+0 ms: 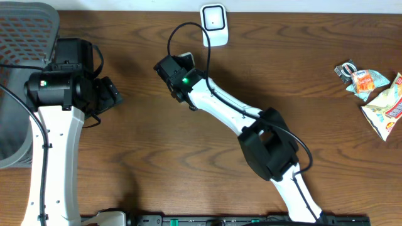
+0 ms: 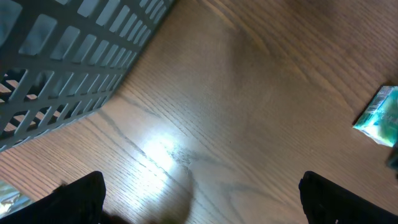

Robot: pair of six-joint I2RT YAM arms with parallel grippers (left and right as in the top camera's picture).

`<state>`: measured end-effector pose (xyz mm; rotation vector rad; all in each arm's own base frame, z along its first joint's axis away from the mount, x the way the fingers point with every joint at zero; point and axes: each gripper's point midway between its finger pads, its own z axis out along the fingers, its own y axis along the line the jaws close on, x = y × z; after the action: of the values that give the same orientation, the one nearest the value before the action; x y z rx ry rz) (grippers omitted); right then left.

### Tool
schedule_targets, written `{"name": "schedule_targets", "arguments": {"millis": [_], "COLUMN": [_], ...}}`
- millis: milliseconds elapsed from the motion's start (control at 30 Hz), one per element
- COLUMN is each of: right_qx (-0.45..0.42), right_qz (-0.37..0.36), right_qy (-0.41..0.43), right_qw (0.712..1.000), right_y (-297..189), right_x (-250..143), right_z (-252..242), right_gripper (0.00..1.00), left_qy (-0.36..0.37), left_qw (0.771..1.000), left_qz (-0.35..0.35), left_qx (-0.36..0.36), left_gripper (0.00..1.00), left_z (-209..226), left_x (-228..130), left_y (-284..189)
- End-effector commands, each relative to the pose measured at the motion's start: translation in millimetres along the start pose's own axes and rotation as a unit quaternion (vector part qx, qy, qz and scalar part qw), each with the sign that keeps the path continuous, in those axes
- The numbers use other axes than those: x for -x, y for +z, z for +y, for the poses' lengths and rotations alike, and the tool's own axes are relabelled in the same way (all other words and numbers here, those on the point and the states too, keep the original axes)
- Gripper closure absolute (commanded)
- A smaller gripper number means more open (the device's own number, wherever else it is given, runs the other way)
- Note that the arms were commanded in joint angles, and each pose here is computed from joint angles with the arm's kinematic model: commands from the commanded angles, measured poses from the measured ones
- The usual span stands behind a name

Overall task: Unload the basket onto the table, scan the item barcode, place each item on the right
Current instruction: 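Grasp the teal Kleenex pack with the right gripper, then lift the teal Kleenex pack up toward the scanner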

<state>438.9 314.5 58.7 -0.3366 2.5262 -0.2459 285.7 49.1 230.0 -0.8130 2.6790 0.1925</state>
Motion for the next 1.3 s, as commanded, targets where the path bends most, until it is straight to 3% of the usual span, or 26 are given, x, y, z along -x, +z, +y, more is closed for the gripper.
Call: {"name": "schedule_targets", "arguments": {"millis": [0,133,300,567,900,1267], "right_qx": [-0.003,0.005,0.049,0.133,0.123,0.074], "right_qz": [-0.035,-0.038,-0.038,-0.035,-0.016,-0.028], "right_qy": [0.016,0.018,0.025,0.031,0.011,-0.016], "right_qw": [0.999,0.999,0.998,0.990,0.992,0.997], "right_y": [-31.4,-33.6,-34.5,-30.9,26.2,36.2], "right_x": [23.7,25.0,27.9,29.7,3.6,-2.8], "right_z": [-15.2,-12.2,3.7,39.9,62.5,58.9], "right_gripper": [0.31,0.13,0.07,0.17,0.19,0.43], "left_qy": [-0.006,-0.006,-0.006,-0.006,-0.006,-0.006], "left_qw": [1.000,1.000,1.000,1.000,1.000,1.000], "left_qz": [-0.001,-0.001,-0.001,-0.001,-0.001,-0.001], "left_qx": [0.006,0.006,0.006,0.006,0.006,0.006], "left_gripper": [0.02,0.02,0.02,0.02,0.02,0.02], "left_z": [2.4,2.4,2.4,2.4,2.4,2.4], "left_x": [1.5,1.5,1.5,1.5,1.5,1.5], "left_y": [0.5,0.5,0.5,0.5,0.5,0.5]}}
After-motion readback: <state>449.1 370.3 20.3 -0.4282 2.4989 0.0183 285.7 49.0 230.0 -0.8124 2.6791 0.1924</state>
